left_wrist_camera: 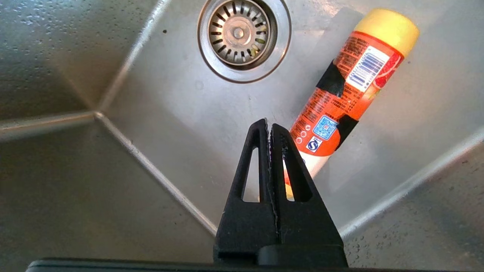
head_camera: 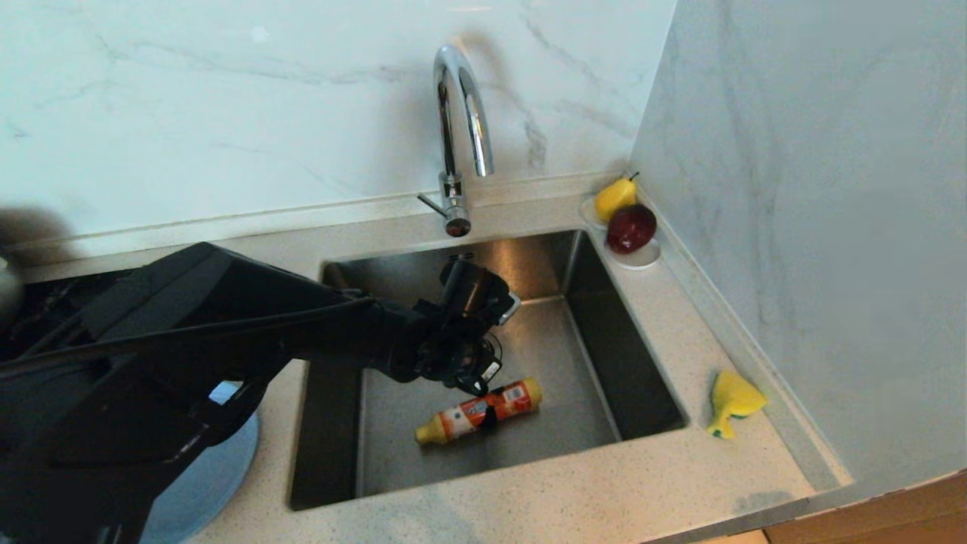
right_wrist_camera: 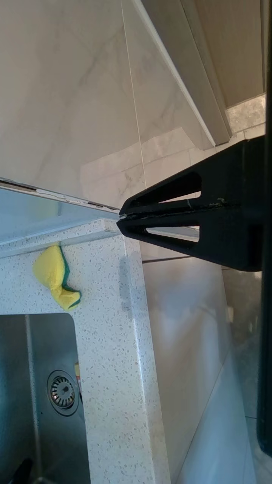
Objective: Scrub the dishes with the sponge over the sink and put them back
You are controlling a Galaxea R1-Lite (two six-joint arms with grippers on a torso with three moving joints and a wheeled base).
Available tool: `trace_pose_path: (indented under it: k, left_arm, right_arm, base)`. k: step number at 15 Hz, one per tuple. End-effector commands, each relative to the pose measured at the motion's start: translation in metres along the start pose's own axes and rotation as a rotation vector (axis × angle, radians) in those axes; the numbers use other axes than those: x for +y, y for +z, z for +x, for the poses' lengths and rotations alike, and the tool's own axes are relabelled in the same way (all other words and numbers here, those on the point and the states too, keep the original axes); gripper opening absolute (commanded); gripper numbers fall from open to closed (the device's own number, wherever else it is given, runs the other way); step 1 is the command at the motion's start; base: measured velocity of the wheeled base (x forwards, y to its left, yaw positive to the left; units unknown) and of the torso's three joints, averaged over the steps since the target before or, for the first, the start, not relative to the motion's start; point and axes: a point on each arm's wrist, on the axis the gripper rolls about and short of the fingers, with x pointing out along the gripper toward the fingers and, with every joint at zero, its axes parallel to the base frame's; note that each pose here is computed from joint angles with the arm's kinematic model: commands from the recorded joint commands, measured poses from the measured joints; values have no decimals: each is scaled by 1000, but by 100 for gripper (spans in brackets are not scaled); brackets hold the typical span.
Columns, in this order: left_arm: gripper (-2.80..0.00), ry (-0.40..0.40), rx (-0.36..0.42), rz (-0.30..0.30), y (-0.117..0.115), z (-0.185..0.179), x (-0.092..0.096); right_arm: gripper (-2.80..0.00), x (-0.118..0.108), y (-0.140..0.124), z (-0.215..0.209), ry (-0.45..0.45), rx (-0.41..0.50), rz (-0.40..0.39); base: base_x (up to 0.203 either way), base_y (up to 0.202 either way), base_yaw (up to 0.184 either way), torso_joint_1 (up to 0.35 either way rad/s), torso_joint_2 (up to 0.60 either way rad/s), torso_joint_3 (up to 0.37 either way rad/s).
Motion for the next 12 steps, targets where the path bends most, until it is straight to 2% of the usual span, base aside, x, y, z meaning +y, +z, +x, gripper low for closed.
trace_pose_path:
  k: [1,4,9,10,12]
  left_arm:
    - [-280,0,-1,9,-1,4,-2]
    - [-280,-27,-34,-4,0,7,0]
    - [-280,-50,-24,8,-4,11,3]
    - [0,-57,-24,10,-5,11,3]
    - [0,-68,-25,9,-5,12,2]
  right_arm:
    - [-280,0,0,0,1,0,0]
    - [-280,0,0,0,1,0,0]
    - [-280,0,0,0,1,-2,0]
    - [-280,0,0,0,1,-2,0]
    - [-280,0,0,0,1,-2,0]
  base:
    - [0,0,0,0,0,0]
    - [0,0,0,0,0,0]
    - [0,0,0,0,0,0]
    - [0,0,0,0,0,0]
    - [0,0,0,0,0,0]
